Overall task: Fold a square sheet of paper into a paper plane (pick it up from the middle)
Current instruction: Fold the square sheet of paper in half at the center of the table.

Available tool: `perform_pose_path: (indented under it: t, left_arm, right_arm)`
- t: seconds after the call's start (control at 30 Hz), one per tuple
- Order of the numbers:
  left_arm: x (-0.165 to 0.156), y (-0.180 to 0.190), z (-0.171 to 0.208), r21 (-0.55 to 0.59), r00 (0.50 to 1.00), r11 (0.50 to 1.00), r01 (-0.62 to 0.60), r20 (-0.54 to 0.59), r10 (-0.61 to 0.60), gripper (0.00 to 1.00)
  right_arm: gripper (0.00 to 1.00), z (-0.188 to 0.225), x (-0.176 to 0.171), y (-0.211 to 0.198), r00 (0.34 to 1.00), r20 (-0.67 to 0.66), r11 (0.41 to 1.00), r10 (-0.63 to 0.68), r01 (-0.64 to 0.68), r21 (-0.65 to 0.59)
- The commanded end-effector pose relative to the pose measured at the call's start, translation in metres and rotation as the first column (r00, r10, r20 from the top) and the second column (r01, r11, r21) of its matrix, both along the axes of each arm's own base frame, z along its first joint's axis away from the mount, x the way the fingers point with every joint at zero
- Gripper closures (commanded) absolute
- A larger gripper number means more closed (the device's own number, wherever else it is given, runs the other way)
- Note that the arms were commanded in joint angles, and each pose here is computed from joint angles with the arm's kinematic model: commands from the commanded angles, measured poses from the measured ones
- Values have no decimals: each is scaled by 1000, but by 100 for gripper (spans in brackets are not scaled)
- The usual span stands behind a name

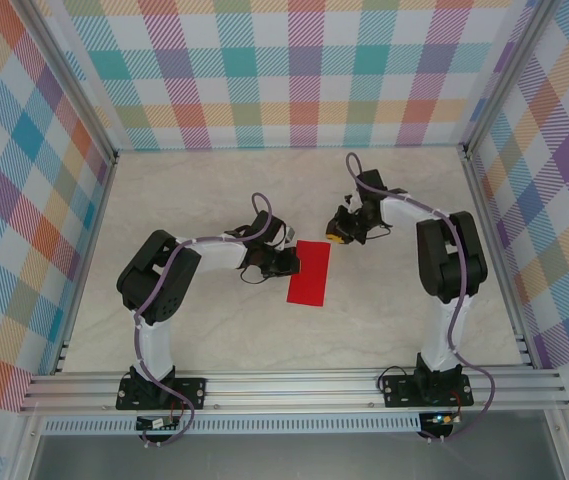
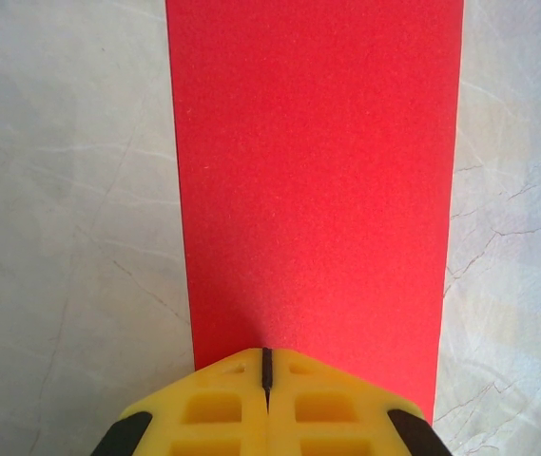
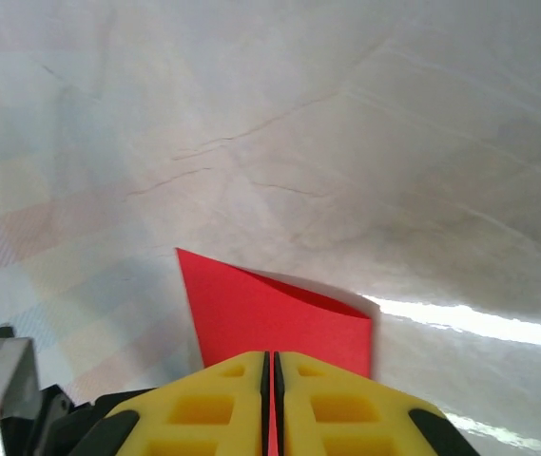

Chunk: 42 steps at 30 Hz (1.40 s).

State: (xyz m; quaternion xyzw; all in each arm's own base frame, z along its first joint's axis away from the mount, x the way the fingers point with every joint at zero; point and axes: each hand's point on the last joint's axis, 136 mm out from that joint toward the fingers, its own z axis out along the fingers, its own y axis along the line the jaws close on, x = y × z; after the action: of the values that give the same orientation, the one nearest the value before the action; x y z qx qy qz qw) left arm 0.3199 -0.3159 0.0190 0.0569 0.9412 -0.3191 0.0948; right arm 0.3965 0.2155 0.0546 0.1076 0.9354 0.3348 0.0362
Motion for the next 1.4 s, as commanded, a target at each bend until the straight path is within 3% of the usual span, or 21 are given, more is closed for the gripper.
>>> perform_pose_path:
  t: [0.0, 0.43, 0.8, 1.03, 1.37]
  left_arm:
    - [-34, 34, -50, 192, 992, 981, 12, -129, 13, 100]
    - [-35, 36, -50, 199, 992, 980, 14, -129, 12, 100]
    - [-35, 35, -49, 195, 992, 981, 11, -129, 14, 100]
    - [-36, 36, -48, 200, 991, 979, 25, -133, 2, 100]
    - [-35, 36, -48, 202, 992, 979, 23, -129, 3, 100]
  right_arm:
    - [89, 0, 3, 4, 1000, -4, 1000, 12, -12, 19]
    - [90, -45, 0, 2, 998, -59, 1000, 8, -9, -4]
    - [89, 28, -12, 14, 996, 87, 988, 26, -39, 150]
    - [89, 8, -41, 27, 997, 38, 980, 66, -72, 185]
    - [89, -47, -57, 15, 997, -50, 996, 64, -61, 65]
